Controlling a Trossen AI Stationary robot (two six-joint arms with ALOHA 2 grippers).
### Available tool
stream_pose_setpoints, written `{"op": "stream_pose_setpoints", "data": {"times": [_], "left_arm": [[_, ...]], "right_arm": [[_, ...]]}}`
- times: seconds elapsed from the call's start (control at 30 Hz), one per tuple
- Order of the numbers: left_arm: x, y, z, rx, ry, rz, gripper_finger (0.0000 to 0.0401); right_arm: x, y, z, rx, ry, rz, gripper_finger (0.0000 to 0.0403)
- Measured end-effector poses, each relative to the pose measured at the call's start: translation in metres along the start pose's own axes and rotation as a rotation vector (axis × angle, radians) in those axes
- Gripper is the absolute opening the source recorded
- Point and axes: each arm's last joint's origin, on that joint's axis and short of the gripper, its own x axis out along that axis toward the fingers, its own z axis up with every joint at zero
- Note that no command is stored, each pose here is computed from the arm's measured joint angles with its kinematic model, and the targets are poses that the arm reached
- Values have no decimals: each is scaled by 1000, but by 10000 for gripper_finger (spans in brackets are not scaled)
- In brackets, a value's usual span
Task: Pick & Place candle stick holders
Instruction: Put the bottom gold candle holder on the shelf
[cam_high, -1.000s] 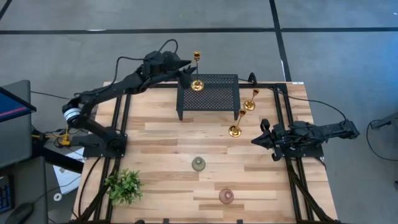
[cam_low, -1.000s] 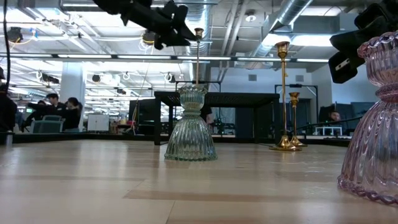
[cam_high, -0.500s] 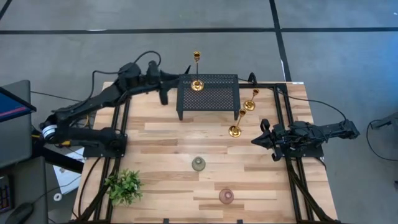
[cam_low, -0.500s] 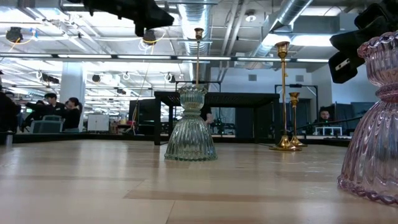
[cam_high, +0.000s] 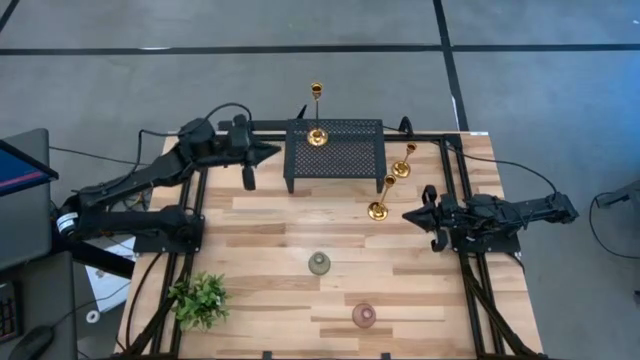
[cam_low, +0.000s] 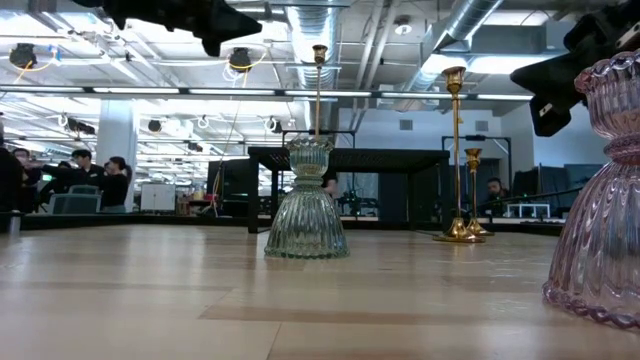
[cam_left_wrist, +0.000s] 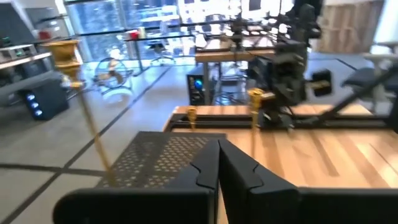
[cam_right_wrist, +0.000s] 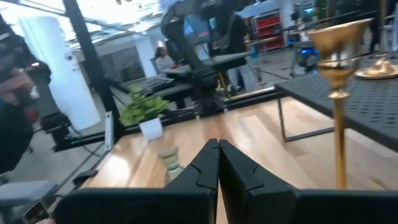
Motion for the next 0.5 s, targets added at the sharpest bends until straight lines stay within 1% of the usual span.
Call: {"op": "stream_pose_setpoints", "data": {"times": [0.17, 0.37, 0.5], "left_arm": [[-8, -12, -11, 22, -4, -45, 6], [-26, -21, -25, 28, -22, -42, 4], [-37, -27, -39, 27, -22, -43, 5]], "right_arm": [[0, 0, 0, 0, 1, 1, 0], [0, 0, 0, -1, 1, 1, 0], [0, 0, 0, -1, 1, 1, 0]]}}
